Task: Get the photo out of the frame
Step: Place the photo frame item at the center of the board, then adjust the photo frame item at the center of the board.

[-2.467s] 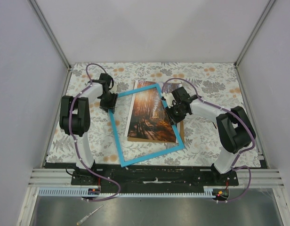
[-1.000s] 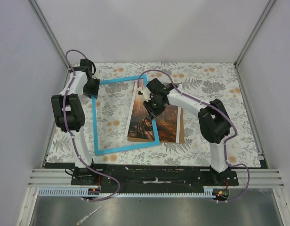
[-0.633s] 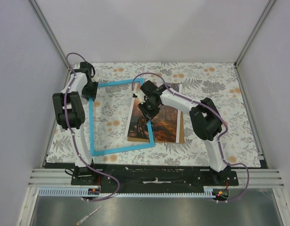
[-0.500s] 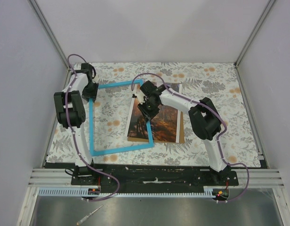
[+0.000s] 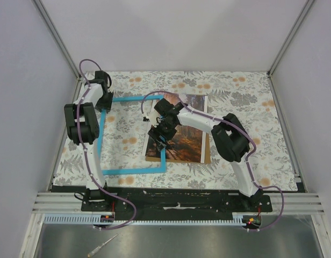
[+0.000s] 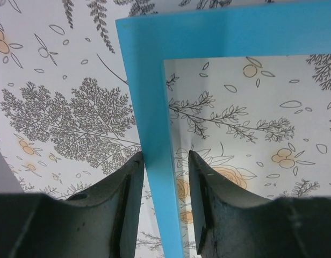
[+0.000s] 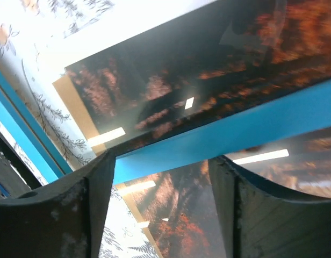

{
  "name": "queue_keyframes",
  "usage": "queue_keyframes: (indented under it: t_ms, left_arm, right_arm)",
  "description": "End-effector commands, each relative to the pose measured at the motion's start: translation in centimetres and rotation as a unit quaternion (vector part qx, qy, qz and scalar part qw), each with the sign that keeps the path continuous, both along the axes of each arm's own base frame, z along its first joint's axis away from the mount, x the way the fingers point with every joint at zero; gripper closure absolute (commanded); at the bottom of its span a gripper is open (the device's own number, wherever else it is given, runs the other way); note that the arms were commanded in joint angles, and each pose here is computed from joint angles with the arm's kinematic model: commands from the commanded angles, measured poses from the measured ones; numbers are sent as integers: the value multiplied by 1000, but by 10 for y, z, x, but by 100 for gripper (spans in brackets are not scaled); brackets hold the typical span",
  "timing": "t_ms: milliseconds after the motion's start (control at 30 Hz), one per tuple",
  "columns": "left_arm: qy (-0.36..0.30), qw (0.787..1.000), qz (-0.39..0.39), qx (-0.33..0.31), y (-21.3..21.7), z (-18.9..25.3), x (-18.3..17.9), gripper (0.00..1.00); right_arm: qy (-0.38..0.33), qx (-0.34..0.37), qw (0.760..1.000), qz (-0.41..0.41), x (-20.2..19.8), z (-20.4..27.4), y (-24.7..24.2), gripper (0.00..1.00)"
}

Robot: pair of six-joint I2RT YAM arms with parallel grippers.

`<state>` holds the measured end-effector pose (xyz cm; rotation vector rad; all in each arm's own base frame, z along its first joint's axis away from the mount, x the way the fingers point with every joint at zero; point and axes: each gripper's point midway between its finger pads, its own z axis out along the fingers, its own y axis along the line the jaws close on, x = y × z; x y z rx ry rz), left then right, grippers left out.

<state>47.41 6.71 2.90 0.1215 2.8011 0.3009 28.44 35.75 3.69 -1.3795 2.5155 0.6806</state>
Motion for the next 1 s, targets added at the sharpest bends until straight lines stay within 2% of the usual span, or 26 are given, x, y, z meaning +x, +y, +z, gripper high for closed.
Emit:
queue_keyframes:
  t_ms: [0,133,167,567,733,967]
  left_arm:
    - [-51,998,-16,27,4,19,28,54]
    - [-54,998,-12,41,11,22,30,53]
    - [-55,997,-10,44,13,23,30,52]
    - [-69,996,1,63,30,39,28,39]
    - [-78,996,-9,45,24,53,16,31]
    - [-59,998,-28,23,12,53,-19,28]
  right_arm:
    - [-18,47,998,46,-11,19,11,21]
    - [-13,55,997,47,-14,22,8,12]
    - [-13,57,997,44,-13,24,6,2]
    - [-38,85,995,36,-9,59,-15,2]
    - [-34,76,996,18,-6,52,-42,2]
    - [-19,59,998,-11,-4,28,-70,2]
